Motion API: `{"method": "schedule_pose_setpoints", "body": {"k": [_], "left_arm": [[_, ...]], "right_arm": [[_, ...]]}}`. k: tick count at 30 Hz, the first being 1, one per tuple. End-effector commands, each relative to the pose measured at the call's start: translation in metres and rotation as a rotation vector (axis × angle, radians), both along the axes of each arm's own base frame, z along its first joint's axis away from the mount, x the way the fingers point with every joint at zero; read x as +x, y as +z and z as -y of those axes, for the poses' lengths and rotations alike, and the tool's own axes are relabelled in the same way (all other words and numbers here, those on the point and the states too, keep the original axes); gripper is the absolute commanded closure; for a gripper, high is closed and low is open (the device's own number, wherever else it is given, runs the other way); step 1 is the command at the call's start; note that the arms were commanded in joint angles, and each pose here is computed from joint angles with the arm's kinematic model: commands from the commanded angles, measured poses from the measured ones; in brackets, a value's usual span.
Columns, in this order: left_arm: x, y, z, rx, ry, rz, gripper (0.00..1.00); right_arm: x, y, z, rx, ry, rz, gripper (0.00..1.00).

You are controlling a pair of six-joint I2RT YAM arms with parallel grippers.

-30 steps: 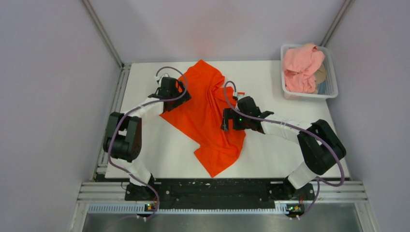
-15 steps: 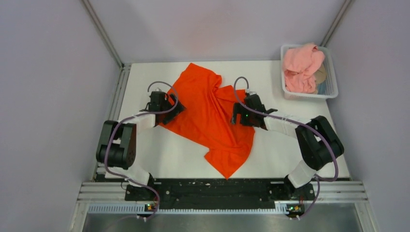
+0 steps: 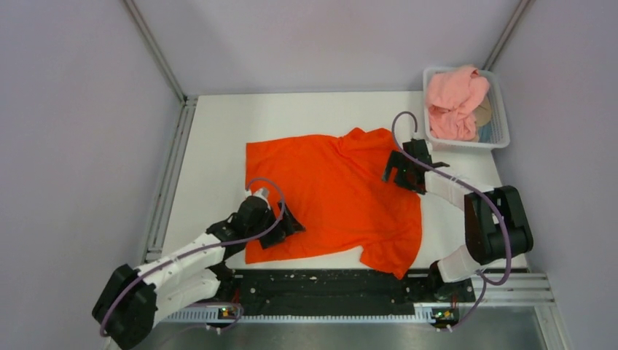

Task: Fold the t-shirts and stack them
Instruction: Flatten out the tshirt

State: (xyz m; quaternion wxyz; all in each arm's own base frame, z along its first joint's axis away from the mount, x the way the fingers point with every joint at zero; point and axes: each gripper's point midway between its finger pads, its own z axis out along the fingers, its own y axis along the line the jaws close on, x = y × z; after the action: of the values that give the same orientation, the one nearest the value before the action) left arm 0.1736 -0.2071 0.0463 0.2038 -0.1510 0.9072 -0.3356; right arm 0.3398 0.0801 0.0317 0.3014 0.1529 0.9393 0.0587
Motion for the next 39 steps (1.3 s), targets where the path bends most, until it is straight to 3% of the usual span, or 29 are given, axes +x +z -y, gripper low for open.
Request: {"method": "schedule_pose_setpoints", "body": {"k": [1, 7, 13, 19, 25, 34, 39], "left_arm": [[-0.047, -0.015, -0.029, 0.072, -0.025, -0.107, 0.01], [0.018, 0.045, -0.048, 0.138, 0.138, 0.250, 0.01], [0.077, 0.087, -0.038, 0.182, 0.182, 0.405, 0.01], [0.145, 0.069, -0.042, 0.193, 0.202, 0.273, 0.01], [0.172, 0.034, -0.049, 0.227, 0.170, 0.165, 0.01], [0.172, -0.005, -0.064, 0.282, 0.167, 0.057, 0.01], [0.171, -0.013, -0.066, 0.296, 0.165, 0.031, 0.01]], "right_arm": [[-0.004, 0.016, 0.019, -0.047, -0.050, 0.012, 0.02], [0.018, 0.060, 0.008, -0.017, 0.025, 0.136, 0.02], [0.065, 0.122, -0.025, 0.061, 0.185, 0.354, 0.02], [0.146, 0.126, -0.037, -0.014, 0.246, 0.325, 0.04], [0.207, 0.094, -0.021, -0.195, 0.242, 0.211, 0.09], [0.234, 0.039, -0.036, -0.161, 0.453, 0.119, 0.38], [0.239, 0.016, -0.026, -0.192, 0.431, 0.082, 0.39]]}}
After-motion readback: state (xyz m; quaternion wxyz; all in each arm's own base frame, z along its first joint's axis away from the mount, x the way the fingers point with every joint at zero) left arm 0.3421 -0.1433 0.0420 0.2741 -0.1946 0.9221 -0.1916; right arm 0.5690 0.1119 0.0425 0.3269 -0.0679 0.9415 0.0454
